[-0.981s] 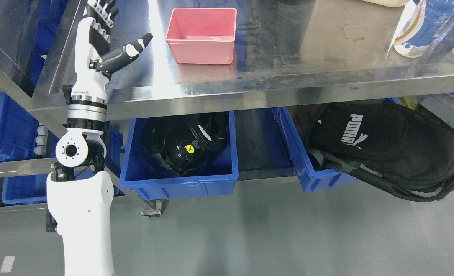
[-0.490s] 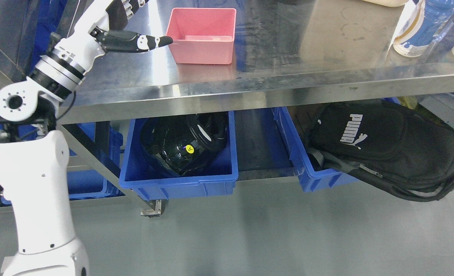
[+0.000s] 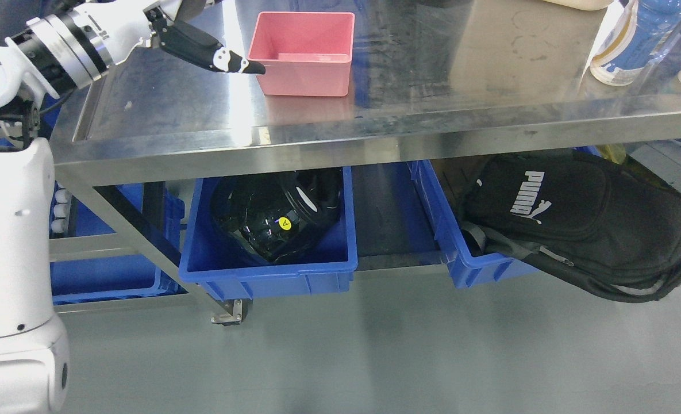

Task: Place storage box into left shelf container
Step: 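Raise the left hand and reach toward the pink box on the table, then hook the left hand fingers over the pink box's near rim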

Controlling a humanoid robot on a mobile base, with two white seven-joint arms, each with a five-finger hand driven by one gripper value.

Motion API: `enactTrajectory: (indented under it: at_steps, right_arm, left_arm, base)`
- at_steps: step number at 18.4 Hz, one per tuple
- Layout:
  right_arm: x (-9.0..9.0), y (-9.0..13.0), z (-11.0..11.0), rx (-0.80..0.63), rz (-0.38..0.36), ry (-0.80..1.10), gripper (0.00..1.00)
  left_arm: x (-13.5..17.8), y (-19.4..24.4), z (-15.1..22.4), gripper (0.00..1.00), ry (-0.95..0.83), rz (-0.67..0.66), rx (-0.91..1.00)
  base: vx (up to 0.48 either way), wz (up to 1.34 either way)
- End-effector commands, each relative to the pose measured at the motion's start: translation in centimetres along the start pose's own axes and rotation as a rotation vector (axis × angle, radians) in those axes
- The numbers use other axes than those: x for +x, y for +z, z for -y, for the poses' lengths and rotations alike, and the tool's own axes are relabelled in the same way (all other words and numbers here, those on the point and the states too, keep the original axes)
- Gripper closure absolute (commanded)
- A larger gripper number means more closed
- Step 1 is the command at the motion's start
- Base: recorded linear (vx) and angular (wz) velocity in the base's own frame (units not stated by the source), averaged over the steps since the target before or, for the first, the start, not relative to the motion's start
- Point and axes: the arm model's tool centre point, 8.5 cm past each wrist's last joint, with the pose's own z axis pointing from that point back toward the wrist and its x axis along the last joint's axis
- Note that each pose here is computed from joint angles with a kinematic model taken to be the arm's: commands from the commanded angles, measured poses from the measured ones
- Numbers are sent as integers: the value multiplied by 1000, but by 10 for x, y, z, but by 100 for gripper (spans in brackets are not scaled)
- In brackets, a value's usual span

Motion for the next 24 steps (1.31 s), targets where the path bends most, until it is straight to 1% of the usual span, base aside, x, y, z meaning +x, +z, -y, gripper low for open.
enactTrajectory:
  at_steps: [1,4,7,11,13,16,18,20,22,24]
  right_arm:
    - [18,-1,11,-16,37,0,1]
    - [18,-1,11,-16,37,0,1]
    - [18,-1,11,-16,37,0,1]
    - [18,-1,11,-16,37,0,1]
    - [18,-1,11,-16,37,0,1]
    - [18,-1,11,-16,37,0,1]
    - [18,-1,11,-16,37,0,1]
    - [18,-1,11,-16,37,0,1]
    - [18,-1,11,-16,37,0,1]
    - [18,-1,11,-16,37,0,1]
  left_arm:
    - [-50,-36,46,4,-90,-288,-235]
    - [-37,-54,49,4,-100,-261,-235]
    - [-37,-65,38,4,-153,-327,-201]
    - [-22,-84,34,4,-151,-298,-200]
    - [-16,-95,36,4,-145,-284,-212]
    - [-8,-113,51,4,-126,-253,-246]
    - [-10,-121,62,4,-123,-260,-280]
    - [-15,-122,65,5,-114,-272,-295]
    - [-22,-119,65,8,-94,-284,-299]
    - [-31,-117,67,14,-79,-301,-309]
  base:
    - [0,0]
    - [0,0]
    - [0,0]
    - [0,0]
    - [0,0]
    - [0,0]
    - [0,0]
    - [0,0]
    - [0,0]
    - [0,0]
